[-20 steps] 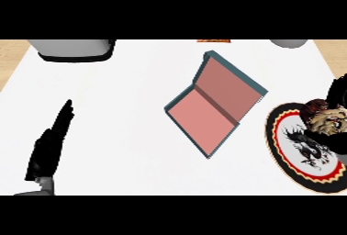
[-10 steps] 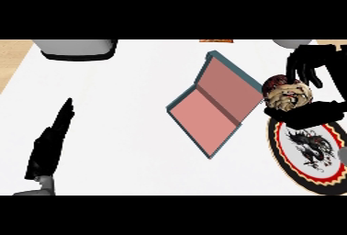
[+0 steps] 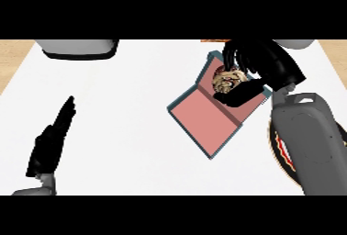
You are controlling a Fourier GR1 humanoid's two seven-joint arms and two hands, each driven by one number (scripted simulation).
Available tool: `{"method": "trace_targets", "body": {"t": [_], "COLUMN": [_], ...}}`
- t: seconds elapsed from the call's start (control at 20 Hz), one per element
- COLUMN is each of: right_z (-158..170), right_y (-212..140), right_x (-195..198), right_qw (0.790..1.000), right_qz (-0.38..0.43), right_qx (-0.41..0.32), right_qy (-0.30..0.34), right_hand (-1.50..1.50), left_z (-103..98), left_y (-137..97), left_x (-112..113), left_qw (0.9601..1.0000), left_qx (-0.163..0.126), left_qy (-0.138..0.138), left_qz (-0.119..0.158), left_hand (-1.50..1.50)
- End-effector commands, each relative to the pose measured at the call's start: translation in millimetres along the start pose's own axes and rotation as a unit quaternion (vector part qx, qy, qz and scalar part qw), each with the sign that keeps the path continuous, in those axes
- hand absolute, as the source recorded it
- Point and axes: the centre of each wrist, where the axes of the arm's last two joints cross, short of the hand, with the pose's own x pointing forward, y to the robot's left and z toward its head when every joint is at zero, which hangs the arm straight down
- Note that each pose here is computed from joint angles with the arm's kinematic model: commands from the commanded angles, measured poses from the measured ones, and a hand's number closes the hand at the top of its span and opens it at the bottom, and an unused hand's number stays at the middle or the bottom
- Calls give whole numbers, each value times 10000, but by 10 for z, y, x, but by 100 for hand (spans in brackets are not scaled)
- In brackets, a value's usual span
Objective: Pick the cupcake from the plate and place it in the cardboard box
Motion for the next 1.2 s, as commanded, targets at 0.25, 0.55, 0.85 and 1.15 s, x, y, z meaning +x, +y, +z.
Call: {"method": "trace_targets", "body": {"t": [0.25,0.55,0.85,1.15], "right_z": [-486,-489,-536,-531], "right_y": [726,1046,980,422], "right_x": [-123,-350,-438,-581], "right_qw": [9963,9970,9801,9406], "right_qz": [-134,-392,-1660,-2926], "right_qx": [413,288,-877,-1633], "right_qy": [747,599,642,545], "right_hand": [-150,-150,-150,-150], "left_z": [-35,14,31,59], "left_y": [-210,103,28,-78], "left_x": [-76,-105,12,-36], "left_qw": [9999,10000,10000,10000], "left_qx": [17,51,40,13], "left_qy": [3,25,-27,67], "left_qz": [101,12,87,6], "left_hand": [0,0,0,0]}}
